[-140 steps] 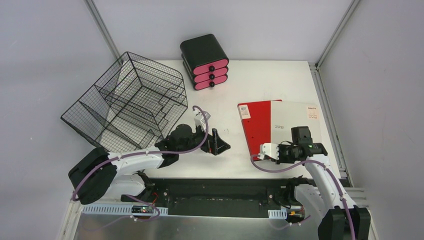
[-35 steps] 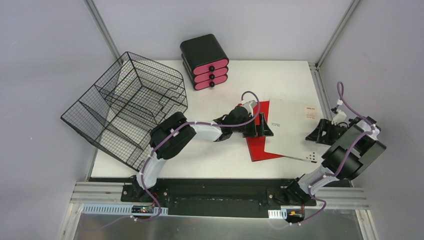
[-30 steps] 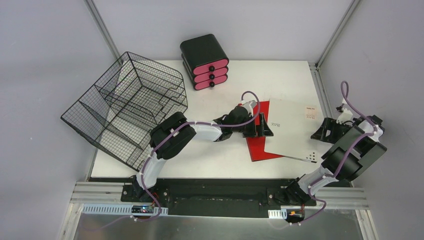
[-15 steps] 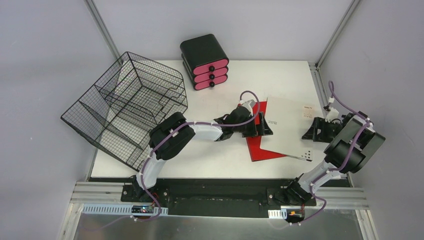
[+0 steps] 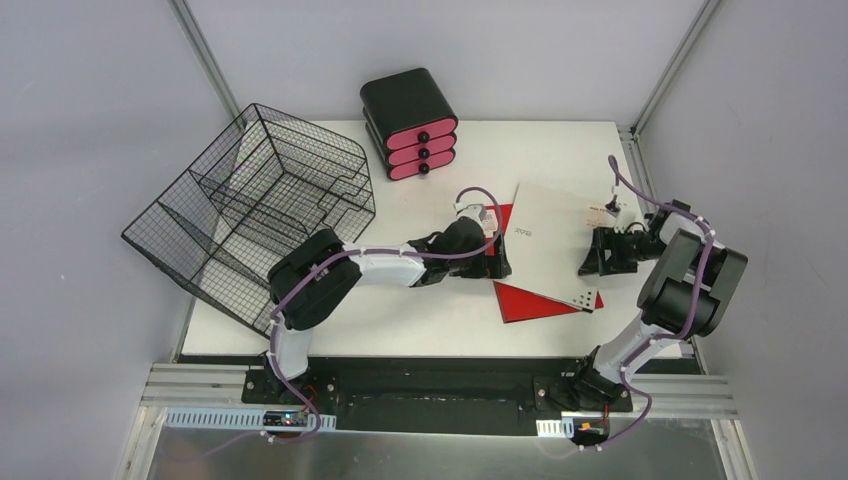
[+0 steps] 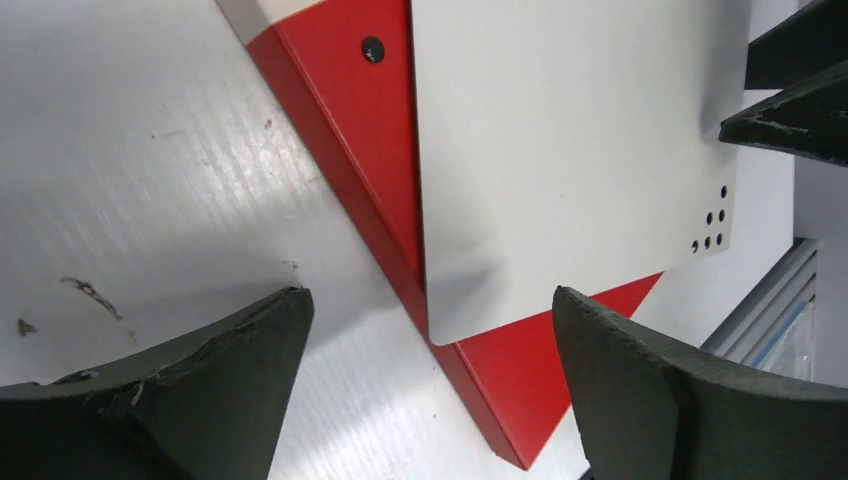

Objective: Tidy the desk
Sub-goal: Pick up the folder from the corner of the board.

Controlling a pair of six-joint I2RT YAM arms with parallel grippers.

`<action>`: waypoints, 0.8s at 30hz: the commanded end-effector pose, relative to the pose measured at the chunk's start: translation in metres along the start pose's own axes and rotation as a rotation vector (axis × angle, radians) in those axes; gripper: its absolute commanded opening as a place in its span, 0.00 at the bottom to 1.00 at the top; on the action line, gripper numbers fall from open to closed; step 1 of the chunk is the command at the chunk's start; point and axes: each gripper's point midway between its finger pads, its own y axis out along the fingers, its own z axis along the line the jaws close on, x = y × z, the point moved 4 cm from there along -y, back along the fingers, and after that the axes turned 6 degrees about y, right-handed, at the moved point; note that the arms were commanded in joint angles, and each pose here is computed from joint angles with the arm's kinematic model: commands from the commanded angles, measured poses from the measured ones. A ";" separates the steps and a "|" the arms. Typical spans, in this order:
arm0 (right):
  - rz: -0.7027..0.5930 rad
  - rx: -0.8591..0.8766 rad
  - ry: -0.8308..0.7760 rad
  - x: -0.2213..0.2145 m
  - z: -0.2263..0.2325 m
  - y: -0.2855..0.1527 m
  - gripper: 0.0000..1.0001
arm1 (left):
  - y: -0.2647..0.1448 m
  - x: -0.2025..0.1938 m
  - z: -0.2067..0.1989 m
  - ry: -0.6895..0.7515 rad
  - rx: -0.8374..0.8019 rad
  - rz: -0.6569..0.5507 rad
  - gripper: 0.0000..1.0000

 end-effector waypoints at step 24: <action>0.100 -0.030 -0.194 0.023 0.034 0.032 0.71 | 0.004 0.015 0.066 -0.179 -0.104 -0.024 0.87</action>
